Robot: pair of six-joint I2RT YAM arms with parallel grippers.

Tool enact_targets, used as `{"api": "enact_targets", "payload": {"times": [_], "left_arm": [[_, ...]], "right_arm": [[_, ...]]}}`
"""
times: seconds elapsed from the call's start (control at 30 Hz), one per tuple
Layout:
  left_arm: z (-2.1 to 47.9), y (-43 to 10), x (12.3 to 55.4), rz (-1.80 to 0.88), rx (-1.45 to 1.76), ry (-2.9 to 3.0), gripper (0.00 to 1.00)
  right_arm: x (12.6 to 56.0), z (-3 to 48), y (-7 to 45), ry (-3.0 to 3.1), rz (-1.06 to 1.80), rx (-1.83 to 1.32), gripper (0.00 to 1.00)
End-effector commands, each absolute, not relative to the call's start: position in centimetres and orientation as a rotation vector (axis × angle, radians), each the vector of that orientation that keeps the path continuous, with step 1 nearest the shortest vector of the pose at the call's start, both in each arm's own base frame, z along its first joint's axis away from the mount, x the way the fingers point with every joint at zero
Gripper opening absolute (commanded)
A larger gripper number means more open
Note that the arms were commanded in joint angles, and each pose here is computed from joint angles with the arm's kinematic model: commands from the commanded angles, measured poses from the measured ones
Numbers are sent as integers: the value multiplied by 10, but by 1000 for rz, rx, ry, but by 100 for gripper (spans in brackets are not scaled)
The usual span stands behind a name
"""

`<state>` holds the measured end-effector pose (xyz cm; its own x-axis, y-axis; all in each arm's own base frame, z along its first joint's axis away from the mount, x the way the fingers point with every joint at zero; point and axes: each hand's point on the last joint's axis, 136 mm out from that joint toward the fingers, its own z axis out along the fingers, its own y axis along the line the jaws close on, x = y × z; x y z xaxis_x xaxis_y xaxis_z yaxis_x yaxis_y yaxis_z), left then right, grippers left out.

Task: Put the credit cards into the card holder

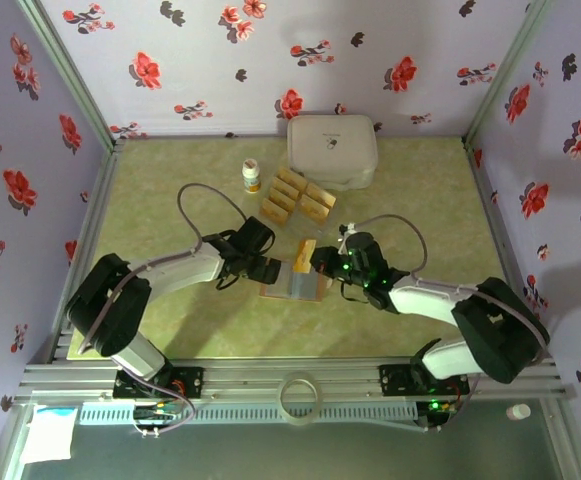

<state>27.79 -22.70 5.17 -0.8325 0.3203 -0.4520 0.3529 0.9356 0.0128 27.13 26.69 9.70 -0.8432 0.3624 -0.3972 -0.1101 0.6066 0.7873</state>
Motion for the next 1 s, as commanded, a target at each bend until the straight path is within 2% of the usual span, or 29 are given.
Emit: {"api": "enact_targets", "payload": {"times": [0.0,0.5,0.97], "left_arm": [[51,-231,283,-64,512,2604,100],[26,-223,274,-19,510,2644,100],[19,-209,271,48,444,2657,100]], "right_arm": [[273,99,272,2250,1198,198,0],[262,76,266,2283,1145,210,0],[262,70,279,2266,1223,202,0]]}}
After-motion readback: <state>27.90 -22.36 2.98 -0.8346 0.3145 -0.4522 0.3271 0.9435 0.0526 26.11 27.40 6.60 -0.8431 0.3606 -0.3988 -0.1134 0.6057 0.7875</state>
